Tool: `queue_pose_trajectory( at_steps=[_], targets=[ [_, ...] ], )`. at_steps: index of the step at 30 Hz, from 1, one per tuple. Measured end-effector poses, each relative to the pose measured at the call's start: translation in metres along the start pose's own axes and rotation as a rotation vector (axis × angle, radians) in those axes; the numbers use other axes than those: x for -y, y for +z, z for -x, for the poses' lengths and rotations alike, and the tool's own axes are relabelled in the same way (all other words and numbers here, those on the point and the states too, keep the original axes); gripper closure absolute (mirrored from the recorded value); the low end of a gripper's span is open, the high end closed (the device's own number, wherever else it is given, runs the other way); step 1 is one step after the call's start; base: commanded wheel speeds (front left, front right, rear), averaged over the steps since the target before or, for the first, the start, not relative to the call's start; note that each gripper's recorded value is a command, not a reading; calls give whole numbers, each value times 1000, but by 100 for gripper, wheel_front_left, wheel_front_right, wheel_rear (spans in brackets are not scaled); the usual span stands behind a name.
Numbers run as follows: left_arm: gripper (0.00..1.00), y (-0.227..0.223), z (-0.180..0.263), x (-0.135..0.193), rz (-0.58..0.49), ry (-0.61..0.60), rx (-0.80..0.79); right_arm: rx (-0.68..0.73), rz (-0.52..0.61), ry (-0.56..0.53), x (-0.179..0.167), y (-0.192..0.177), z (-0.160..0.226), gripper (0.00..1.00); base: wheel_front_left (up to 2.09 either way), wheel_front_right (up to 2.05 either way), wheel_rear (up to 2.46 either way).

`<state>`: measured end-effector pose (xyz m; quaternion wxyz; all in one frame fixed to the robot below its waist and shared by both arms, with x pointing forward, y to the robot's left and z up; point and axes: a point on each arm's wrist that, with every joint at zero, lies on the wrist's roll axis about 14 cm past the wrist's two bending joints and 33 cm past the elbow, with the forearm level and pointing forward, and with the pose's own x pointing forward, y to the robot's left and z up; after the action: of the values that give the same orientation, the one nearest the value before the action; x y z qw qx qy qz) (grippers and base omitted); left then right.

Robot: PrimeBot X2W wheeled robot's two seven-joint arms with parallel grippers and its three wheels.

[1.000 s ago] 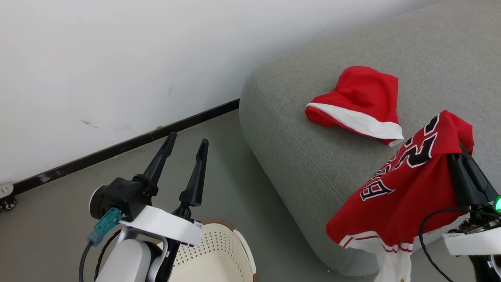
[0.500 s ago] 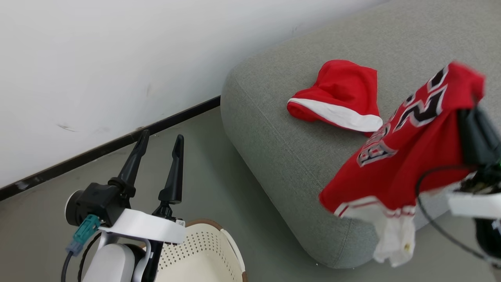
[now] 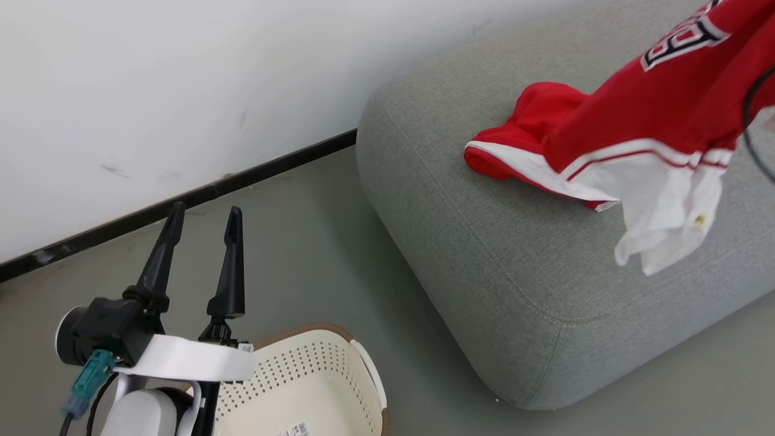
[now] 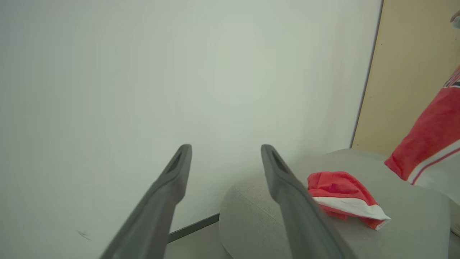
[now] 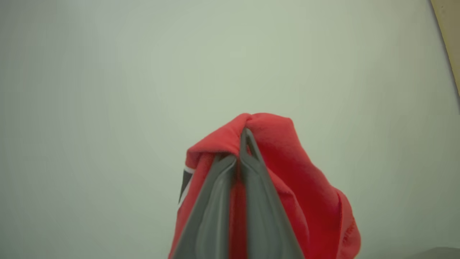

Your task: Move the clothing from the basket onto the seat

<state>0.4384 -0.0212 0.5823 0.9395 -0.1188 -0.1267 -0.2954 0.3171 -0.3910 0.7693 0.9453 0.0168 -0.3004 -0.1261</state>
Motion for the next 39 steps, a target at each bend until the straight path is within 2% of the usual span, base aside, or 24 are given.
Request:
queue_pose_trajectory(
  at_steps=[7,24,37,39],
  targets=[
    [0,1,7,-21,-32,43,5,-87,106,-59,22,-10,-35,100,0,0,0],
    [0,-3,23,-66,-113,121,-9,-173,189,-176,51,-46,-96,100,0,0,0],
    [0,-19,27,-89,-110,153,-63,-243,227,-157,35,-104,-131,100,0,0,0],
    [0,-24,25,-93,-107,151,-73,-214,220,-164,34,-107,-140,100,0,0,0]
  ],
)
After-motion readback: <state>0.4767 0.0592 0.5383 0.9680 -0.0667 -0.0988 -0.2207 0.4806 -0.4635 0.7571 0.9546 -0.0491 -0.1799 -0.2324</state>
